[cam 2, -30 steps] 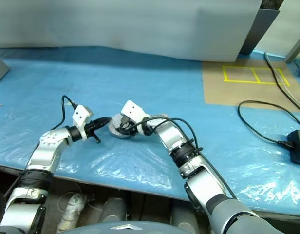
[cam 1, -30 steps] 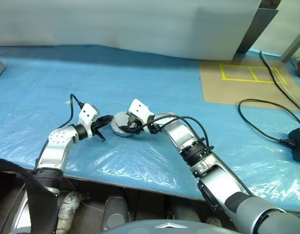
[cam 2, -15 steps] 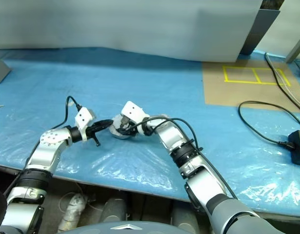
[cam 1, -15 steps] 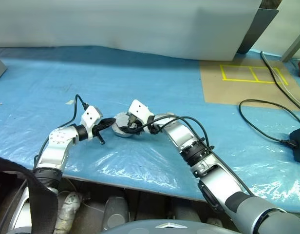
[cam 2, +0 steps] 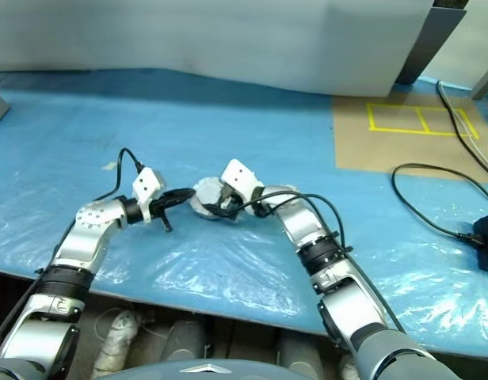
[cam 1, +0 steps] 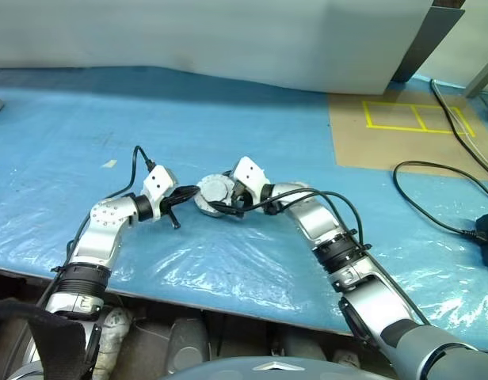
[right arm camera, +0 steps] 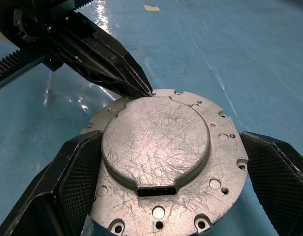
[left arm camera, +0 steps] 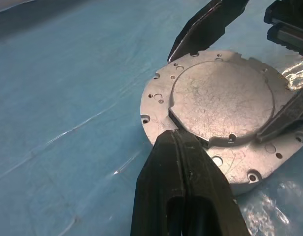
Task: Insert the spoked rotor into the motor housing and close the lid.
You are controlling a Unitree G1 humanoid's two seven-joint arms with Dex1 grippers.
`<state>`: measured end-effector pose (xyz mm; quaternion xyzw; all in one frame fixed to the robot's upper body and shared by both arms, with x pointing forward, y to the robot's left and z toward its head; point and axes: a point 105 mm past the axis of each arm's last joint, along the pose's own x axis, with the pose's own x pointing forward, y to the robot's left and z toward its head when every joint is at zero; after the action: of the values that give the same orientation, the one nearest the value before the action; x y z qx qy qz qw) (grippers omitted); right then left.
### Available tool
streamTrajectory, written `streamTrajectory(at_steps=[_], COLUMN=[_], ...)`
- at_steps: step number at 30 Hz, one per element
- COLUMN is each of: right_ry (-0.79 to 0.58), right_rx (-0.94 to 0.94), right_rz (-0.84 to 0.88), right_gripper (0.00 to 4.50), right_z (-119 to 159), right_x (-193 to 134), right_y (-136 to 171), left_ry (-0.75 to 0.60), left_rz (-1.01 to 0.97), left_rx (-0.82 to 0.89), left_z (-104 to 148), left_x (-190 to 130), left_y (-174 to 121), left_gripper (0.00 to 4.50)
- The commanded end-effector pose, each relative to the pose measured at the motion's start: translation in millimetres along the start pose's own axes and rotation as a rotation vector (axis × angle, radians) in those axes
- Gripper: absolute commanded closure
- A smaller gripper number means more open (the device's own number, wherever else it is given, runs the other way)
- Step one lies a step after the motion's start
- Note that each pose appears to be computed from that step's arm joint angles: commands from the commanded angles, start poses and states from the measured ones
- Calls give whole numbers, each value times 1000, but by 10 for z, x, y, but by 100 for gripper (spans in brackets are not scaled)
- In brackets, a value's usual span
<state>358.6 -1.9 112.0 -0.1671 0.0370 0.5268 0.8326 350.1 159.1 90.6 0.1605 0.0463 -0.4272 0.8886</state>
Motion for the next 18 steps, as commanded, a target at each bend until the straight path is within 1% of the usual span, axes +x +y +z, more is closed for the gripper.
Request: streamTrajectory(at_steps=[1,8,12,15,18], right_ry=[-187,-168,-159,-170,-215], right_rx=[-61,10,42,121,251], right_rz=[-21,-8,-24,-39,-58], right_gripper=[4,4,4,4,4], right_z=[526,468,429,412,453], right_x=[-103,-70,-87,-116,-235], right_y=[-67,-14,-47,-95,-214], left_ry=[79,76,78,77,67], left_rz=[-22,-25,-17,-14,-2], left_rx=[-43,-44,-44,-46,-53], left_z=[-225,-226,-228,-226,-225], left_x=[2,38,42,35,-17], left_y=[-68,-62,-36,-29,-3], left_gripper=[450,450,450,450,450])
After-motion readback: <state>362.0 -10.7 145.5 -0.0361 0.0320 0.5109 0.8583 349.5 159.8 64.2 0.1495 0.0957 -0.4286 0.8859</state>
